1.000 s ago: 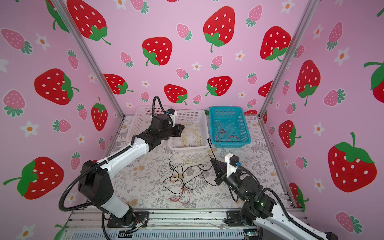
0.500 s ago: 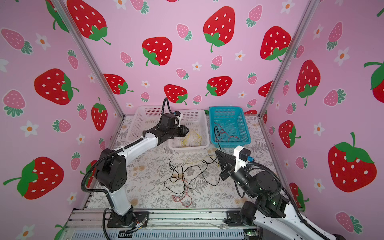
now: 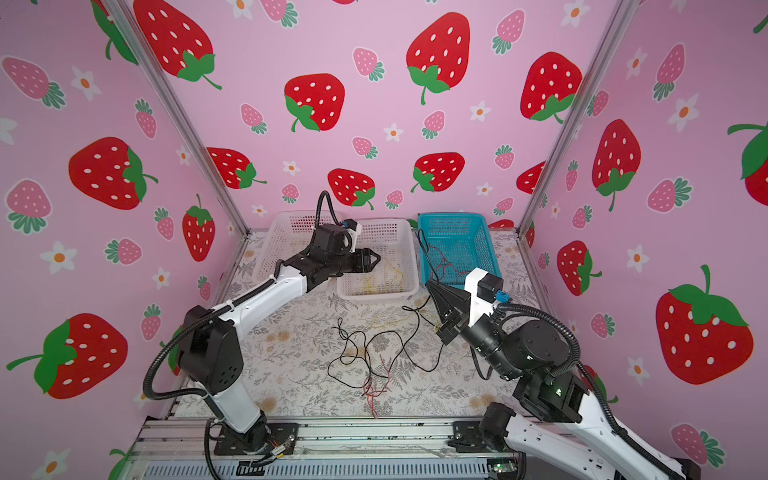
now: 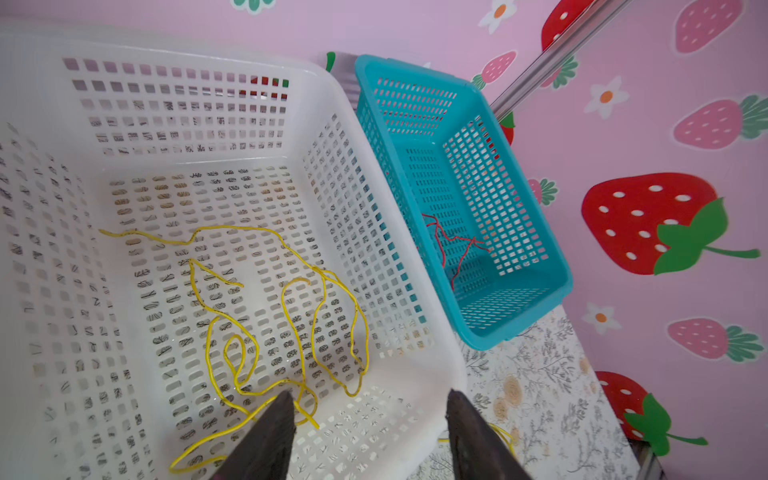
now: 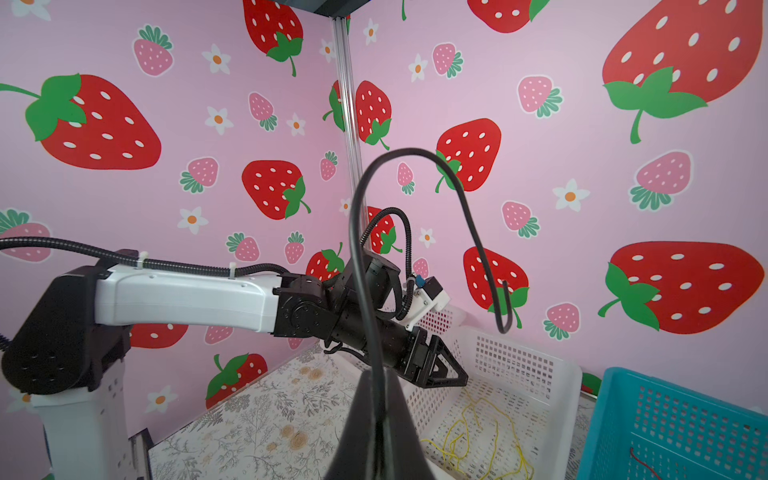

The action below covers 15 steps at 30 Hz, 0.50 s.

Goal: Untangle the cables
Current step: 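Open the left gripper over the middle white basket while the right lifts the black wire, then grasp the black wire with the left gripper while the right gripper opens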

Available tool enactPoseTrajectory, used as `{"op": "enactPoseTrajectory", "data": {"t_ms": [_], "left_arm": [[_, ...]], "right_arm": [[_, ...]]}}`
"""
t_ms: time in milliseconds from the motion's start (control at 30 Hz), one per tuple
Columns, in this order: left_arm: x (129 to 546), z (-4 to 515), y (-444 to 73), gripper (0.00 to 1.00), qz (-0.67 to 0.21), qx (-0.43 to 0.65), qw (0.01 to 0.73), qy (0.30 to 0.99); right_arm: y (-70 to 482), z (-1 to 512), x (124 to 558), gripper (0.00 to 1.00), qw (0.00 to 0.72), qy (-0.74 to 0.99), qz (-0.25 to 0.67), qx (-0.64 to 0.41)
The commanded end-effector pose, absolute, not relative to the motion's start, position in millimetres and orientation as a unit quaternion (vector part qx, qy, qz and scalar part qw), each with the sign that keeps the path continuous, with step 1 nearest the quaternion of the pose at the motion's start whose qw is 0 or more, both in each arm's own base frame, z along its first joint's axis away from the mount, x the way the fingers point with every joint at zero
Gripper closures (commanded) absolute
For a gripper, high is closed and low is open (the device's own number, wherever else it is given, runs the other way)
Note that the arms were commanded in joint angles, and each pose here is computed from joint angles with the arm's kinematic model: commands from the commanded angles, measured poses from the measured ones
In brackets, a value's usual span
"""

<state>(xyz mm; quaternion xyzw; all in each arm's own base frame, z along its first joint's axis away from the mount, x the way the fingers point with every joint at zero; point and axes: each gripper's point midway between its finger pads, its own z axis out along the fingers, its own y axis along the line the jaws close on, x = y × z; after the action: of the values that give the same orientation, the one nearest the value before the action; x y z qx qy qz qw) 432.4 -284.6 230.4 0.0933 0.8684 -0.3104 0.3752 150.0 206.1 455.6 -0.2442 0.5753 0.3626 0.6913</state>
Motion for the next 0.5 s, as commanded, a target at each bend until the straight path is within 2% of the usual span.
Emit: {"op": "enactPoseTrajectory", "data": {"t_ms": [0, 200, 333, 467], "left_arm": [[415, 260, -283, 0.36, -0.341, 0.104, 0.389, 0.850], [371, 300, -282, 0.30, -0.418, 0.121, 0.406, 0.804], [320, 327, -289, 0.29, -0.500, 0.175, 0.432, 0.729], [262, 325, -298, 0.28, -0.513, 0.266, 0.456, 0.677]], "right_arm": [[207, 456, 160, 1.00, 0.706, 0.579, 0.315, -0.258], [224, 465, 164, 1.00, 0.699, 0.578, 0.320, -0.273], [234, 468, 163, 1.00, 0.691, 0.577, 0.336, -0.278], [239, 470, 162, 1.00, 0.684, 0.575, 0.351, -0.281]]}}
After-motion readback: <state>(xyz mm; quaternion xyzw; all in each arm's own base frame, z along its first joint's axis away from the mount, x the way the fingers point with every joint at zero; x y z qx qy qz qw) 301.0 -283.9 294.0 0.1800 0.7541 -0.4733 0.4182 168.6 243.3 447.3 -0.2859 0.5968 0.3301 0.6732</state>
